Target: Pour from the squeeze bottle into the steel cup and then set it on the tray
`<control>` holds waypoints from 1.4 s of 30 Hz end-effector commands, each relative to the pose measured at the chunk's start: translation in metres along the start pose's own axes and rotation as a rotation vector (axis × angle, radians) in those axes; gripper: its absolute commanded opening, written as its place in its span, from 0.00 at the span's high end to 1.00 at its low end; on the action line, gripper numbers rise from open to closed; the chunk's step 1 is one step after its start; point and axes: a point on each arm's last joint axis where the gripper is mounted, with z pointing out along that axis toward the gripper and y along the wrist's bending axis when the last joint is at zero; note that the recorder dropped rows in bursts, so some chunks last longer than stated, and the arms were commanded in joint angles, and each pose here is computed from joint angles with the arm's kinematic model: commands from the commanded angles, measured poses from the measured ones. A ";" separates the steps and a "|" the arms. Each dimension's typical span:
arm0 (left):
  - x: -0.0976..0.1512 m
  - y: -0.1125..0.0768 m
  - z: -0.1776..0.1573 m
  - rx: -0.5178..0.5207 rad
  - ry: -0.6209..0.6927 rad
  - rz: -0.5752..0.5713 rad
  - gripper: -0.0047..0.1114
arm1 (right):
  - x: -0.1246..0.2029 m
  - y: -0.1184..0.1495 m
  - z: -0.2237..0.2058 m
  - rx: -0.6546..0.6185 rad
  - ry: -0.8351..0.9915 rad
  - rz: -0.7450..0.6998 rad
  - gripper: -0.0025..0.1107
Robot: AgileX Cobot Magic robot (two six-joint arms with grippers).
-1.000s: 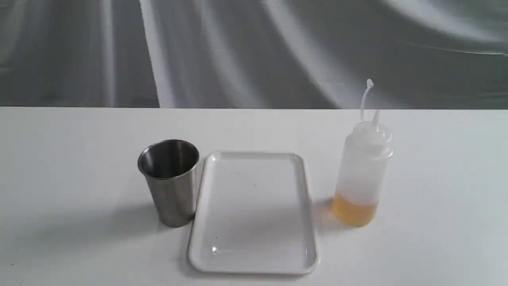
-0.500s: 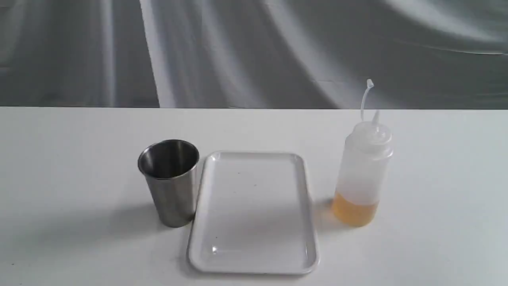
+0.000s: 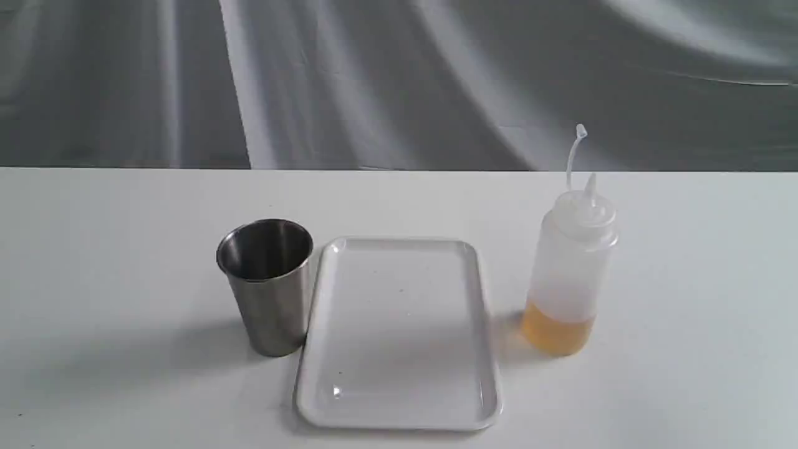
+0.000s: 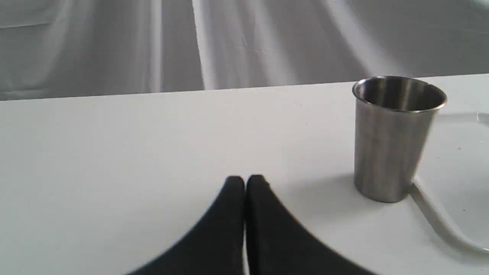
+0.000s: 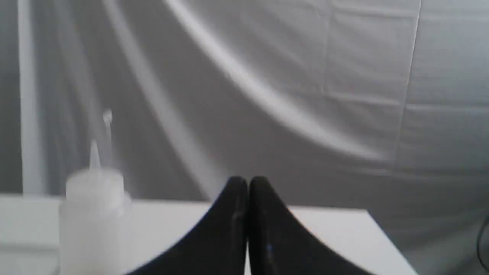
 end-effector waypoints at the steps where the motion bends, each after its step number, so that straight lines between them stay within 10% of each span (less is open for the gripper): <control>1: 0.001 0.000 0.000 0.005 -0.006 -0.001 0.96 | -0.020 0.001 -0.003 -0.009 -0.232 0.049 0.98; 6: 0.001 0.000 0.000 0.005 -0.006 -0.003 0.96 | -0.042 0.002 -0.011 -0.037 -0.484 0.084 0.98; 12: 0.001 0.000 0.000 0.005 -0.006 -0.003 0.96 | -0.061 0.003 -0.024 -0.317 -0.694 0.722 0.98; 24: 0.001 0.000 0.000 0.005 -0.006 -0.001 0.96 | -0.069 -0.007 -0.033 -0.425 -0.826 1.086 0.98; 35: 0.001 0.000 0.000 0.005 -0.006 -0.003 0.96 | -0.133 0.018 -0.046 -0.502 -0.766 0.468 0.98; 42: 0.001 0.000 0.000 0.005 -0.006 -0.001 0.96 | -0.175 0.016 -0.004 -0.410 -0.610 0.340 0.98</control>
